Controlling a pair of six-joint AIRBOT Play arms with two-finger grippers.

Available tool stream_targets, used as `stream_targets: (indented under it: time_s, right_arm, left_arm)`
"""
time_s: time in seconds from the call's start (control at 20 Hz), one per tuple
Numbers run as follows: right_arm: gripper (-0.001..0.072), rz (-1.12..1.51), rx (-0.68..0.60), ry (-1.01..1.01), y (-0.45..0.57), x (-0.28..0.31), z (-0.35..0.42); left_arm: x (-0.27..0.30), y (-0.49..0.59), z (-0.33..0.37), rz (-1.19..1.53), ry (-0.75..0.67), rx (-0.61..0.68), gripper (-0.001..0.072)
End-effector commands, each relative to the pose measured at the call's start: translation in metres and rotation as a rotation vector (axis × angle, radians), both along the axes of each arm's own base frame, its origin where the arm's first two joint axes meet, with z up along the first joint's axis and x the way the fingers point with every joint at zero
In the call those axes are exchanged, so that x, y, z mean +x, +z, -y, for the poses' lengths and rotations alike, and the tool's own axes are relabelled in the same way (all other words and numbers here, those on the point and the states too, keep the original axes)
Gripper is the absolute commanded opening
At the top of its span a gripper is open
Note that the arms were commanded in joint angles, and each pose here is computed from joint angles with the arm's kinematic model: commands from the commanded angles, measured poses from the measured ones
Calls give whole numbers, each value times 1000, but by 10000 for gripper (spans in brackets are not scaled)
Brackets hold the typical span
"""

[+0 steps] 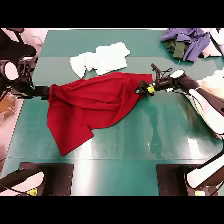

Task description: Fold the shirts.

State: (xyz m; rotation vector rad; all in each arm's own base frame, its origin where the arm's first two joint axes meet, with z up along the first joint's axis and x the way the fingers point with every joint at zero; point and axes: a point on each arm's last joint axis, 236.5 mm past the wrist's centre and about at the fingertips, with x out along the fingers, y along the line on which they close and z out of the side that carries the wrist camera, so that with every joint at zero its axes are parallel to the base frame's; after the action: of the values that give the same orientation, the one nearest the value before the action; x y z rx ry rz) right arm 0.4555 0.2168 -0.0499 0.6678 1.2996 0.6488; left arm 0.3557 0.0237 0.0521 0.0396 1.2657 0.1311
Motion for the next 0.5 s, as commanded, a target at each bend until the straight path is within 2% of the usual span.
stream_targets:
  time_s: [0.0, 0.1, 0.15, 0.25, 0.3, 0.35, 0.45]
  right_arm:
    - [23, 70, 0, 57, 33, 2, -1]
    - [23, 123, -35, 72, 52, 0, 6]
    - [22, 147, -51, 69, 60, 1, 12]
    - [23, 172, -63, 74, 71, -1, 16]
    - [23, 169, -60, 73, 73, -1, 18]
    - [23, 159, -57, 84, 73, -5, 18]
    - [23, 158, -56, 86, 73, -5, 18]
  left_arm:
    - [-22, -23, -23, -97, 66, -7, 667]
    - [-57, -59, -35, -214, 156, -129, 668]
    - [-72, -74, -30, -250, 208, -242, 698]
    - [-83, -91, -3, -245, 278, -552, 695]
    - [-84, -94, 4, -219, 295, -652, 695]
    - [-88, -101, 1, -208, 310, -677, 694]
    - [-101, -119, -11, -228, 311, -612, 696]
